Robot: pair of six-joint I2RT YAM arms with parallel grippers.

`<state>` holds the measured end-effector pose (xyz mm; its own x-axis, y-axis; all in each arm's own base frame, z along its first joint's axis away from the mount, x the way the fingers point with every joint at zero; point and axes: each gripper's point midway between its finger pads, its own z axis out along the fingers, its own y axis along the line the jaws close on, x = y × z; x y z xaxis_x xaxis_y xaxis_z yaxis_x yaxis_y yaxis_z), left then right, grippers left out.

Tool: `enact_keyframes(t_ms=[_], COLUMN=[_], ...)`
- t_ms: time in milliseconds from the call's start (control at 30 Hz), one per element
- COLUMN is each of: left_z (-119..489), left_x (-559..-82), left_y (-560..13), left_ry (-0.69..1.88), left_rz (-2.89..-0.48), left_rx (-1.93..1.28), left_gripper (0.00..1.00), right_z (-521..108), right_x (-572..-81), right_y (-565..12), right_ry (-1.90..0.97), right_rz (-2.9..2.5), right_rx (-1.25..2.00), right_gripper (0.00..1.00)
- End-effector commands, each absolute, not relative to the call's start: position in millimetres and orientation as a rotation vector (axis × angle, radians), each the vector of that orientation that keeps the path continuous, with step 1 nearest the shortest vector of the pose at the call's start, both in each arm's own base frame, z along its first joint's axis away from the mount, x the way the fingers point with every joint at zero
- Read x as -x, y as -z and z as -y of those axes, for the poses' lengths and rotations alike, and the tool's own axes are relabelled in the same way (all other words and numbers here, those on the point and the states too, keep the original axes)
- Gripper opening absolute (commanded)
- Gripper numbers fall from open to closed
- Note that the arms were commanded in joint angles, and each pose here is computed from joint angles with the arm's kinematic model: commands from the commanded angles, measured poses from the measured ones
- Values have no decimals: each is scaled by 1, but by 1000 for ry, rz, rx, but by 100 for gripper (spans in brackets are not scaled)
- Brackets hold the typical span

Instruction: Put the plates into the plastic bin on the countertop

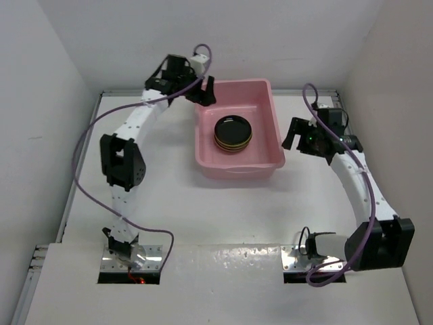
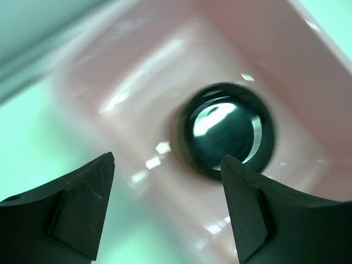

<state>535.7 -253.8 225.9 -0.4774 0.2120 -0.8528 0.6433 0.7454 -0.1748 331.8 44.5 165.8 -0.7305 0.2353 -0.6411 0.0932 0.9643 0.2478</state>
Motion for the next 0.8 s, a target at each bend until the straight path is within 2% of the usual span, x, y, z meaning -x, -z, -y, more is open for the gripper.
enact_keyframes(t_ms=[0, 100, 200, 300, 333, 467, 767], left_z=[136, 37, -61, -130, -141, -164, -140], left_x=[-527, -517, -485, -441, -430, -391, -364], left_y=[-352, -346, -334, -316, -310, -285, -249], left_ry=[354, 154, -36, -179, -198, -191, -51], left_rz=[-1860, -1953, -2065, -2135, -2151, -2205, -2267], left_rx=[-455, -308, -134, 16, 36, 116, 113], left_gripper=[80, 82, 82, 82, 82, 82, 80], right_z=[-23, 20, 41, 53, 57, 69, 63], right_x=[-327, -312, -294, -286, -283, -277, -271], right_y=[-205, -213, -215, -216, -202, -210, -223], right_ry=[-198, -92, 0, 64, 81, 123, 89], right_rz=[-2311, -2283, -2268, -2149, -2137, -2026, -1970], right_rx=[-229, -365, -440, -527, -583, -689, -675], right_gripper=[96, 99, 100, 100, 100, 100, 100])
